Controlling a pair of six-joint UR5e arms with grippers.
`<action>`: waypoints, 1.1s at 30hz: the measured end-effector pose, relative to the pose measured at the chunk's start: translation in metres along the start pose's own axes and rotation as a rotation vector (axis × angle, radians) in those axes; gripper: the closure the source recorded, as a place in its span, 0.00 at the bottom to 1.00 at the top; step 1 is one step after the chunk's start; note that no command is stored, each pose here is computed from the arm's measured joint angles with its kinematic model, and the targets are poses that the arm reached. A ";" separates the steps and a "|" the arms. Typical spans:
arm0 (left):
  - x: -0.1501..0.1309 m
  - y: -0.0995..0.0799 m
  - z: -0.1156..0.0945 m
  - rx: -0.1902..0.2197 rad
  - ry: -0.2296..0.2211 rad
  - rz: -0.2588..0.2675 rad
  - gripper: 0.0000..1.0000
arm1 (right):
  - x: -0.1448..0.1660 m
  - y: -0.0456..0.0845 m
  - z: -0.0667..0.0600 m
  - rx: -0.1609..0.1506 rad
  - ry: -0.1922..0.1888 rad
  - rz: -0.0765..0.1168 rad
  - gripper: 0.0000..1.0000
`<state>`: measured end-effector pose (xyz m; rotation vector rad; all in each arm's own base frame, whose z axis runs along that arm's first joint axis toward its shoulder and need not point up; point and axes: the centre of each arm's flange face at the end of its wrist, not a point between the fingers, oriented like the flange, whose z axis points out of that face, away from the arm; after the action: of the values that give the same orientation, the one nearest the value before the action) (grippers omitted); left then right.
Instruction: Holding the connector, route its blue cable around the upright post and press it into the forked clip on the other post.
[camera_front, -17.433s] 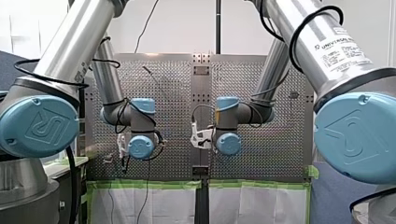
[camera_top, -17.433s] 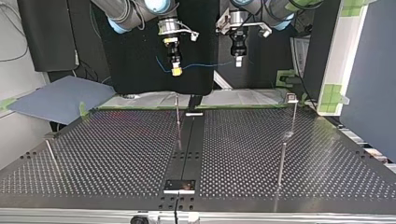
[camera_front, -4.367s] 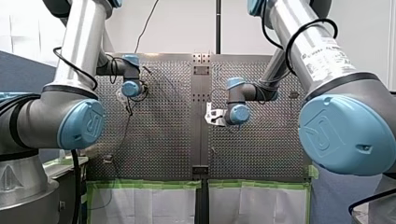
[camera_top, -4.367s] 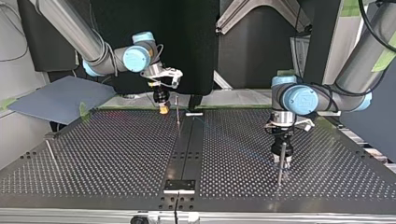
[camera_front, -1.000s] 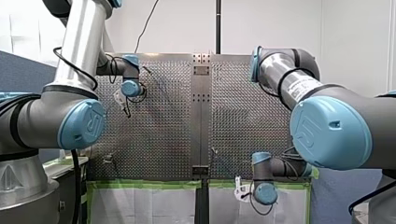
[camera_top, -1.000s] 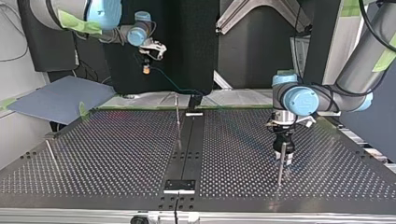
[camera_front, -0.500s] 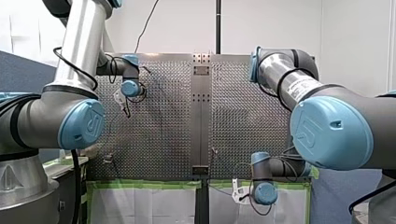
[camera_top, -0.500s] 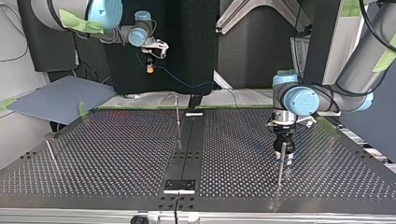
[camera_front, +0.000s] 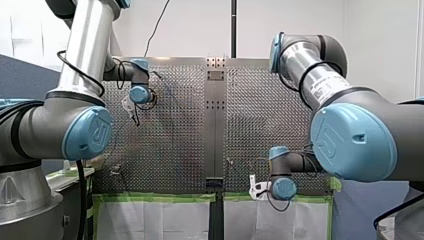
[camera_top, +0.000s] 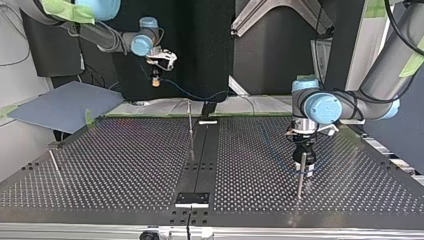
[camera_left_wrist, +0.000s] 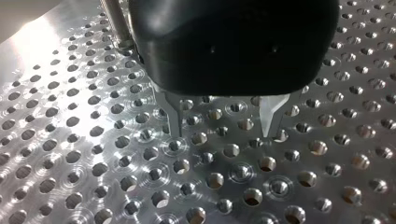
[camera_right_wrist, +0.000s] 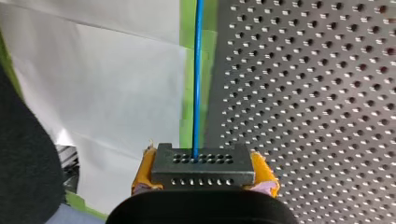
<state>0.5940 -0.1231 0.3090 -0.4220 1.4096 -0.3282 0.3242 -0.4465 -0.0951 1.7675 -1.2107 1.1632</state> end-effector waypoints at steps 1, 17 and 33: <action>0.000 0.000 0.000 0.000 0.000 0.000 0.18 | 0.004 0.000 0.000 0.001 0.003 0.000 1.00; 0.000 0.000 0.000 -0.001 0.001 -0.001 0.18 | 0.067 0.002 -0.010 0.021 0.071 0.012 1.00; 0.010 -0.012 -0.010 -0.018 0.035 0.002 0.18 | 0.144 0.003 -0.018 0.030 0.223 0.022 1.00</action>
<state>0.5858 -0.1391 0.3050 -0.4309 1.4481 -0.3226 0.3398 -0.4789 0.0459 1.6003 -1.0872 1.3577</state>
